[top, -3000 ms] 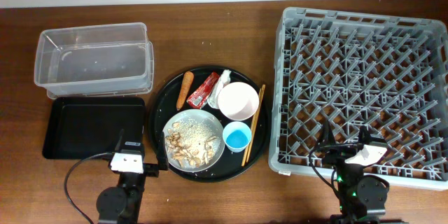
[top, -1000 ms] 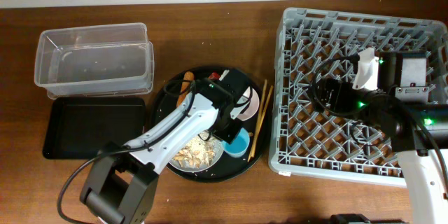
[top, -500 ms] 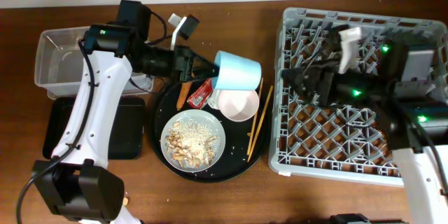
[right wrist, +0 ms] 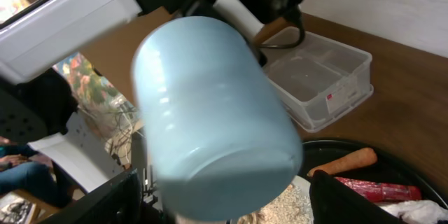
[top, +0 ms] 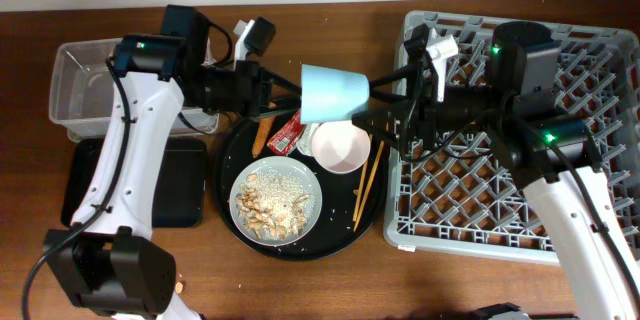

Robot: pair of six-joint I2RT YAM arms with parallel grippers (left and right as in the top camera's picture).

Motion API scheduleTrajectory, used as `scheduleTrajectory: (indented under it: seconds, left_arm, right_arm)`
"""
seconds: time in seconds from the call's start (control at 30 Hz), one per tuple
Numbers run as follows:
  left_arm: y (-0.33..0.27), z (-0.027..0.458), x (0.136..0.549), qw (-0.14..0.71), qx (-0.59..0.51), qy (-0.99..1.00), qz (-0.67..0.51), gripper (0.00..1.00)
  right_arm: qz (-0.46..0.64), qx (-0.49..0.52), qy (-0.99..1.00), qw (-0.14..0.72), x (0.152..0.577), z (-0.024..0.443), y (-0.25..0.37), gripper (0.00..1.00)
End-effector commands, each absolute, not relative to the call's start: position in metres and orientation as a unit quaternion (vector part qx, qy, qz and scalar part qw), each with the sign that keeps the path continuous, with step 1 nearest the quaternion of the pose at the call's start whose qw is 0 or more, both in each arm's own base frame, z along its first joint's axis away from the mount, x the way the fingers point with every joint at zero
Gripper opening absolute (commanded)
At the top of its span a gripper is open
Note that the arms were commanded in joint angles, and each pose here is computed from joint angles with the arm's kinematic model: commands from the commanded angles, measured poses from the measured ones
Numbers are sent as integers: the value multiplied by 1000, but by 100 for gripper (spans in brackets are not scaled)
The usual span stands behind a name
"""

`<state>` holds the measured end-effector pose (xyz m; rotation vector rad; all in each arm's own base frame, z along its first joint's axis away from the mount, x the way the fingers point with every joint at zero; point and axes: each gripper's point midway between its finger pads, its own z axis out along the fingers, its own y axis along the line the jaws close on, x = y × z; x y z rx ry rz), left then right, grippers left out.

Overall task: Sort waste into correct bins and load items into the dishwasher rack
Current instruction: 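Lift the blue cup with the left gripper toward the right gripper, then hand the blue cup from the left gripper to the right gripper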

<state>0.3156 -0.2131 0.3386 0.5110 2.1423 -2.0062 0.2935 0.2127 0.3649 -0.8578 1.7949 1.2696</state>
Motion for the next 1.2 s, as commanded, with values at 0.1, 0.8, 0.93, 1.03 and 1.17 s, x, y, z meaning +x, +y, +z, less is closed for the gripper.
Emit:
scheduleTrajectory:
  seconds: [0.1, 0.8, 0.93, 1.03, 1.17]
  left_arm:
    - [-218, 348, 311, 85, 186, 699, -685, 0]
    - [-233, 349, 300, 78, 211, 691, -687, 1]
    - [-228, 349, 307, 94, 213, 690, -685, 99]
    - [-212, 349, 318, 112, 196, 697, -681, 99]
    - [-202, 336, 327, 123, 190, 725, -650, 99]
  right_arm:
    - [518, -312, 696, 387, 301, 376, 184, 76]
    - [543, -372, 663, 356, 271, 379, 229, 65]
    - [482, -311, 717, 396, 292, 376, 196, 57]
    - [366, -168, 807, 433, 307, 362, 113, 56]
    - [104, 231, 919, 303, 264, 272, -62, 54]
